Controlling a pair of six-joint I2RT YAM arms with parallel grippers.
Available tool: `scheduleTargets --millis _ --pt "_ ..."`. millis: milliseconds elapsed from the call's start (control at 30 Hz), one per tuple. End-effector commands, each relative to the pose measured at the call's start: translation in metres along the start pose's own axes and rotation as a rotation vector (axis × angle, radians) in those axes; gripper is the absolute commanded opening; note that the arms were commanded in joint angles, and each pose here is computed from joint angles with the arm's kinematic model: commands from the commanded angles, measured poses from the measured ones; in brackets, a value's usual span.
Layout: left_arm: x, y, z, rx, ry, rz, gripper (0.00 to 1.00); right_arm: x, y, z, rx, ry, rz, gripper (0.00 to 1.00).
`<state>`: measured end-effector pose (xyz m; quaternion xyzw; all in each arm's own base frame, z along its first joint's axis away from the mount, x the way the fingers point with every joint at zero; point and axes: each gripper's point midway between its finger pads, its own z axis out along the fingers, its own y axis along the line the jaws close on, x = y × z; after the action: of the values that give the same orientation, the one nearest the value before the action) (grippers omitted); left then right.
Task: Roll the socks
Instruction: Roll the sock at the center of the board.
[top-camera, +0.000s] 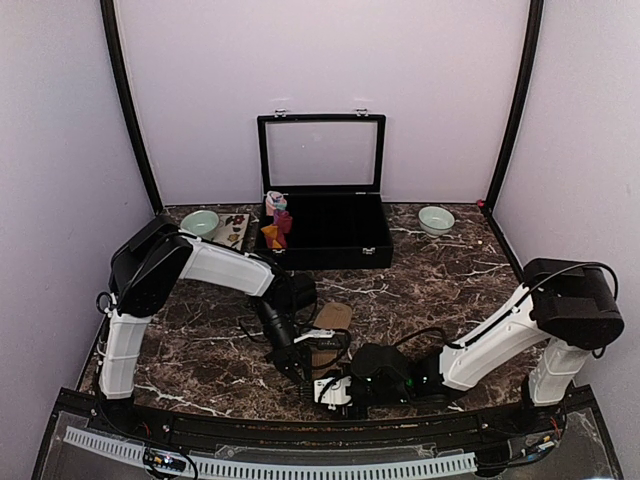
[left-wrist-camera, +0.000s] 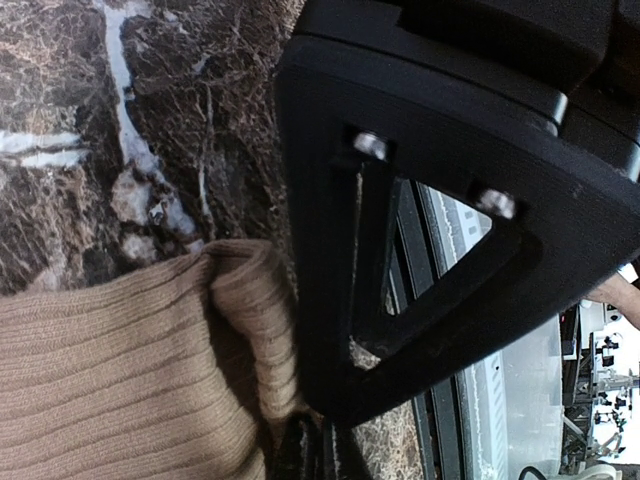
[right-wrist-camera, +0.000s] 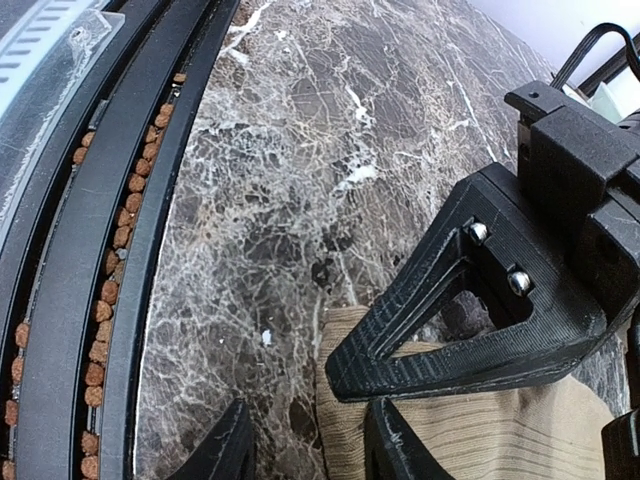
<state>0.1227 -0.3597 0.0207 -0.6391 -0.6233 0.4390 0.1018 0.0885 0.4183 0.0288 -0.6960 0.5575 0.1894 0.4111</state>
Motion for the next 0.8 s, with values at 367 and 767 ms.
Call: scheduleTargets --millis 367,767 --pt "0.049 0.027 0.007 -0.106 0.203 -0.069 0.00 0.032 0.008 0.004 -0.029 0.059 0.035 0.34" --pt "0.038 0.015 -0.006 -0.136 0.179 -0.046 0.25 0.068 0.026 0.018 -0.092 0.174 0.118 0.20"
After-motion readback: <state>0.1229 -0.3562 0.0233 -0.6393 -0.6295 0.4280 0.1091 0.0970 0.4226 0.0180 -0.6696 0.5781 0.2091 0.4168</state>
